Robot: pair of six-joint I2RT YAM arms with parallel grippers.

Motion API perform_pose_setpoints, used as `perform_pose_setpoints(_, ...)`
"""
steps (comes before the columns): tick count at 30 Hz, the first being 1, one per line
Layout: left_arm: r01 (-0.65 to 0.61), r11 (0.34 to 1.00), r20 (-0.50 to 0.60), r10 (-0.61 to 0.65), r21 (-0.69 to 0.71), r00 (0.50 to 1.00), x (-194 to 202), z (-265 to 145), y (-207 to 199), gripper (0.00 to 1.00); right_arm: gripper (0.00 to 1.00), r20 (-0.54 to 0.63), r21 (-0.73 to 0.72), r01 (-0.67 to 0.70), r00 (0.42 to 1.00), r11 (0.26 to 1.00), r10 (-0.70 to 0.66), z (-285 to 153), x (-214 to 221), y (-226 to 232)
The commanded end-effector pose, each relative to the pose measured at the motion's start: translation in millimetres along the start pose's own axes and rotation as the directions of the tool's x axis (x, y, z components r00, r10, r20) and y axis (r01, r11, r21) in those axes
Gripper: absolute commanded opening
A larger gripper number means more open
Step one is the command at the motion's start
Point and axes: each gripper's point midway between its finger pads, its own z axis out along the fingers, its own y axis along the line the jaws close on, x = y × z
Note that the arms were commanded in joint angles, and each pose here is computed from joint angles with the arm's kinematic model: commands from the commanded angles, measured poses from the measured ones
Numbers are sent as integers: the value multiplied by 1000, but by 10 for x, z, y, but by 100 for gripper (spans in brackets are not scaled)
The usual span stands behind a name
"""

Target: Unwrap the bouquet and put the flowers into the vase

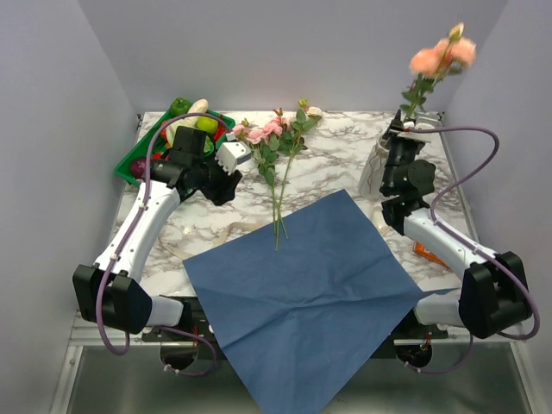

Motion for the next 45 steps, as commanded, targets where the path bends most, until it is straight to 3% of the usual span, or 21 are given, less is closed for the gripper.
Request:
perform_pose_setpoints(1, -14, 1000, 69, 14, -10, 998, -161, -130, -16, 58, 63, -32, -93, -36, 999, 995, 33, -116, -68, 105)
perform_pose_setpoints(7, -16, 1000, 77, 18, -26, 997, -126, -151, -8, 58, 89, -153, -169, -109, 985, 980, 83, -361, 20, 153)
perform_pose_setpoints(9, -14, 999, 72, 16, -32, 997, -114, -151, 4, 58, 92, -172, -186, -151, 978, 971, 120, -425, -68, 191)
perform_pose_setpoints(16, 16, 999, 83, -13, -30, 996, -156, -138, 33, 59, 89, -364, -316, -175, 930, 933, 51, -1056, 85, 572)
perform_pose_setpoints(21, 50, 998, 74, -47, -36, 996, -211, -150, 86, 63, 87, -531, -366, -298, 845, 882, 65, -1557, 362, 976)
perform_pose_setpoints(26, 57, 997, 63, -53, -56, 997, -223, -184, 121, 66, 84, -626, -410, -282, 778, 867, -43, -1831, 775, 1314)
perform_pose_setpoints(31, 48, 996, 66, -43, -75, 997, -204, -199, 141, 67, 84, -685, -445, -263, 716, 856, -136, -1862, 1046, 1728)
perform_pose_setpoints(37, 51, 995, 69, -45, -82, 997, -200, -213, 165, 68, 82, -763, -461, -185, 581, 868, -282, -1831, 1577, 2255)
perform_pose_setpoints(45, 27, 995, 71, -20, -95, 997, -153, -229, 165, 68, 81, -823, -420, -127, 470, 899, -319, -1824, 2159, 2587)
